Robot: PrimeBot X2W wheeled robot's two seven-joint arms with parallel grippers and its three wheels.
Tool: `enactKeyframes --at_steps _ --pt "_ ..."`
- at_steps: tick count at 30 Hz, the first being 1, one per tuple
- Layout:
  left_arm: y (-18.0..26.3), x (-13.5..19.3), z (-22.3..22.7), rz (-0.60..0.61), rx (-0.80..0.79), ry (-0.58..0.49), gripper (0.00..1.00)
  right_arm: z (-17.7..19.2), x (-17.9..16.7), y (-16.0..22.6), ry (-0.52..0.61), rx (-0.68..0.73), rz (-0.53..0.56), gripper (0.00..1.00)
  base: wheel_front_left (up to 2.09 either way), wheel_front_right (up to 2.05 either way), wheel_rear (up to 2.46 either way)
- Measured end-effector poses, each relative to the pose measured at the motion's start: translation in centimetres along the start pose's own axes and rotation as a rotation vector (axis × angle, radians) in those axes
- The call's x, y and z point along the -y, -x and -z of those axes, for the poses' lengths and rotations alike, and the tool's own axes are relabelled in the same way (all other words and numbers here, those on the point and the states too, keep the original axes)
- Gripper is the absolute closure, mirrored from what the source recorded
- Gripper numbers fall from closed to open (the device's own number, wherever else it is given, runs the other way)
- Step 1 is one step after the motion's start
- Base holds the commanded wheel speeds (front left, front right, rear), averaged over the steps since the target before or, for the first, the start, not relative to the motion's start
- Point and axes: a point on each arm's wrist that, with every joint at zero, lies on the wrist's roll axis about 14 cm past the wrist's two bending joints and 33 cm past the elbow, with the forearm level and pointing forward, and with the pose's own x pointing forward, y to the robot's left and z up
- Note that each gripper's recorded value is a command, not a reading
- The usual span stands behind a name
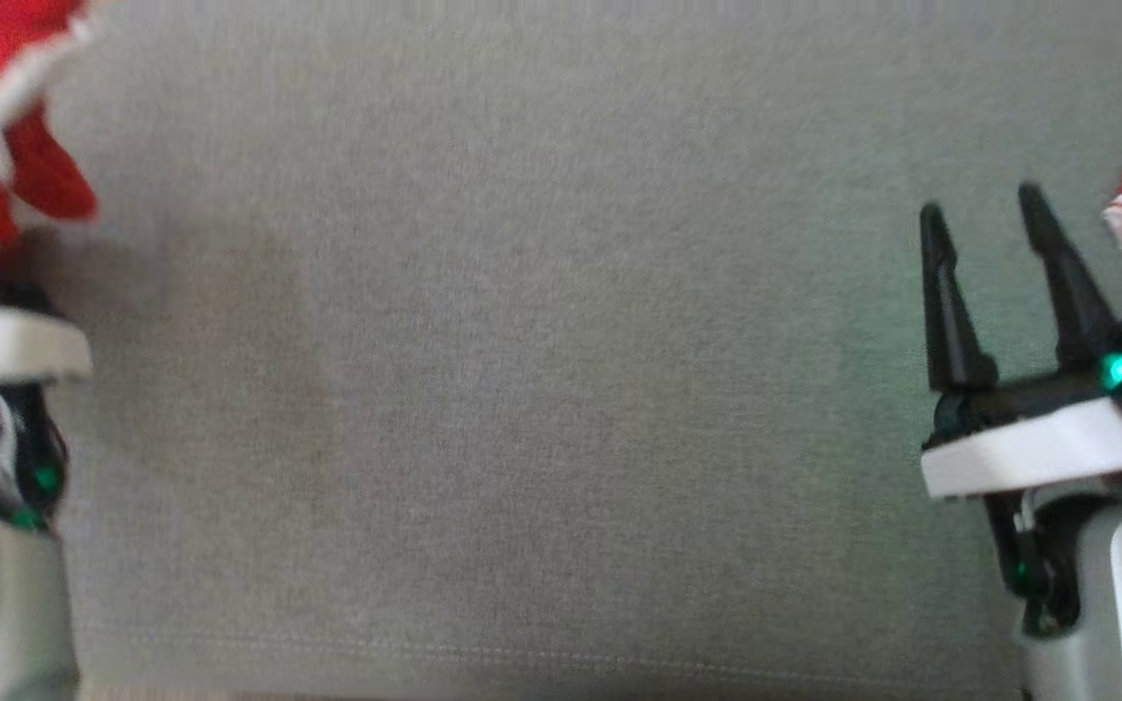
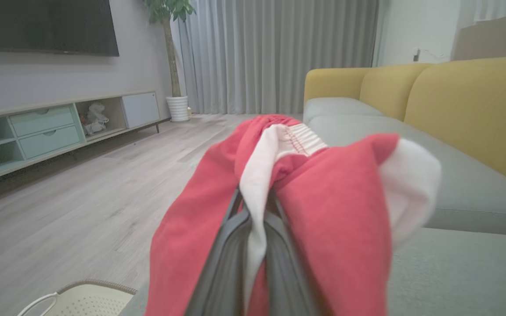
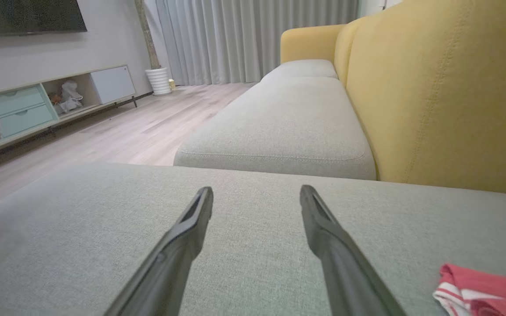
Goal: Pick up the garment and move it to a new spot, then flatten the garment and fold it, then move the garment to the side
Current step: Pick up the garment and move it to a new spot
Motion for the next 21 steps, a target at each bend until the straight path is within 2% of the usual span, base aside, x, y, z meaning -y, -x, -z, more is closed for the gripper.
enactKeyframes --at_steps 2,6,12,17,21 --pt "0.8 0.4 -0.6 0.011 0.014 0.004 1.0 -0.2 0.0 0.6 -0.002 0.003 0.006 0.0 0.0 0.0 0.0" --pt "5.5 3.1 -2.3 0.073 0.048 0.049 1.0 -1.7 0.4 3.4 -0.019 0.035 0.043 0.0 0.0 0.0 0.0" --pt "8.5 6.8 -2.0 0.164 0.003 0.097 1.0 -2.3 1.3 5.6 -0.025 0.047 0.09 0.0 0.0 0.0 0.0" --pt "9.8 12.7 -1.8 0.32 -0.034 0.178 1.0 -2.3 2.5 7.1 -0.034 0.05 0.14 0.0 0.0 0.0 0.0" --pt "10.8 18.0 -0.7 0.49 -0.086 0.221 1.0 -2.1 3.7 8.1 -0.061 0.047 0.183 0.0 0.0 0.0 0.0"
